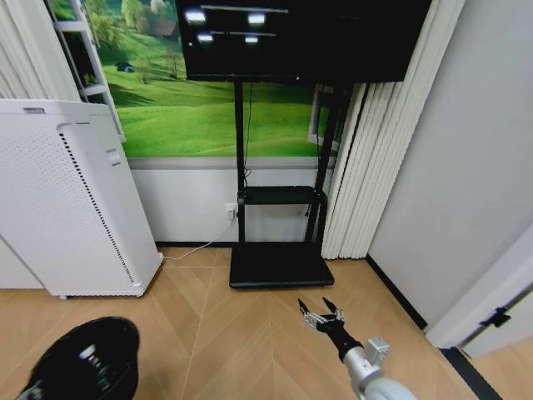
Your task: Pick up the trash bin and place the garbage on the floor into it.
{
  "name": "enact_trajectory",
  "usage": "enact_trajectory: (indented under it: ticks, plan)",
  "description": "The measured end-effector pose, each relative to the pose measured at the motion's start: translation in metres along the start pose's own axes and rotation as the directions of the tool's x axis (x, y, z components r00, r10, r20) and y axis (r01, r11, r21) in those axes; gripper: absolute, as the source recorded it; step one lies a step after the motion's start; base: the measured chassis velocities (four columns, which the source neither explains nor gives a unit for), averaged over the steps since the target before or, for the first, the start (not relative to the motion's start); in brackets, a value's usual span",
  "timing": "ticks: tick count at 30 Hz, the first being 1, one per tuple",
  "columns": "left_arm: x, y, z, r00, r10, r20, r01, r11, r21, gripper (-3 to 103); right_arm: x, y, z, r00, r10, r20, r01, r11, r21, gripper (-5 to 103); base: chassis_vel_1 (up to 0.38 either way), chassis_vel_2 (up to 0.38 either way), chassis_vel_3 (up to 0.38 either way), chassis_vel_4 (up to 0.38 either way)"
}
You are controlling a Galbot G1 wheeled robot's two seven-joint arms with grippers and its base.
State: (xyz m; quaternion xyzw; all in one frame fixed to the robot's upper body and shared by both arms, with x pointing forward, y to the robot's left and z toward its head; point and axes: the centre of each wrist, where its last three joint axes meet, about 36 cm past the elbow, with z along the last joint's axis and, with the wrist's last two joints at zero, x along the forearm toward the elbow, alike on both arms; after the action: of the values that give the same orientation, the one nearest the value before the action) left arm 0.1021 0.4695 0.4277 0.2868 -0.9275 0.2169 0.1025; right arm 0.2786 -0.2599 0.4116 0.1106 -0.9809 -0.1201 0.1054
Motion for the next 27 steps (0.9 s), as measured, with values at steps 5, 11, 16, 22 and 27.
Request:
enact_trajectory:
  ticks: [5,11,16,22,27]
  plan:
    - [-0.001,0.026,0.005,0.999,-0.047,0.022,0.047,0.999,-0.019,7,-0.001,0.001,-0.001,1.0,-0.001,0.005,0.001,1.0,0.0,100,0.0,0.0,0.0,0.0]
    - [-0.007,0.04,0.023,0.997,-0.079,0.02,0.079,0.997,-0.008,7,-0.002,-0.003,-0.003,1.0,-0.002,0.006,0.002,1.0,0.013,100,0.0,0.0,0.0,0.0]
    - [-0.013,0.042,0.033,0.996,-0.088,0.01,0.088,0.996,-0.004,7,-0.003,-0.005,-0.002,1.0,-0.005,0.0,0.005,1.0,0.02,100,0.04,0.052,-0.047,-0.046]
    - [-0.022,0.05,0.043,0.994,-0.107,-0.007,0.107,0.994,-0.003,7,-0.007,-0.007,0.001,1.0,0.001,-0.007,-0.001,1.0,0.015,100,0.06,0.074,-0.083,-0.074]
    - [-0.031,0.049,0.049,0.995,-0.1,-0.015,0.1,0.995,0.004,7,-0.01,-0.007,0.006,1.0,0.019,-0.008,-0.019,1.0,0.012,100,0.133,0.126,-0.132,-0.135]
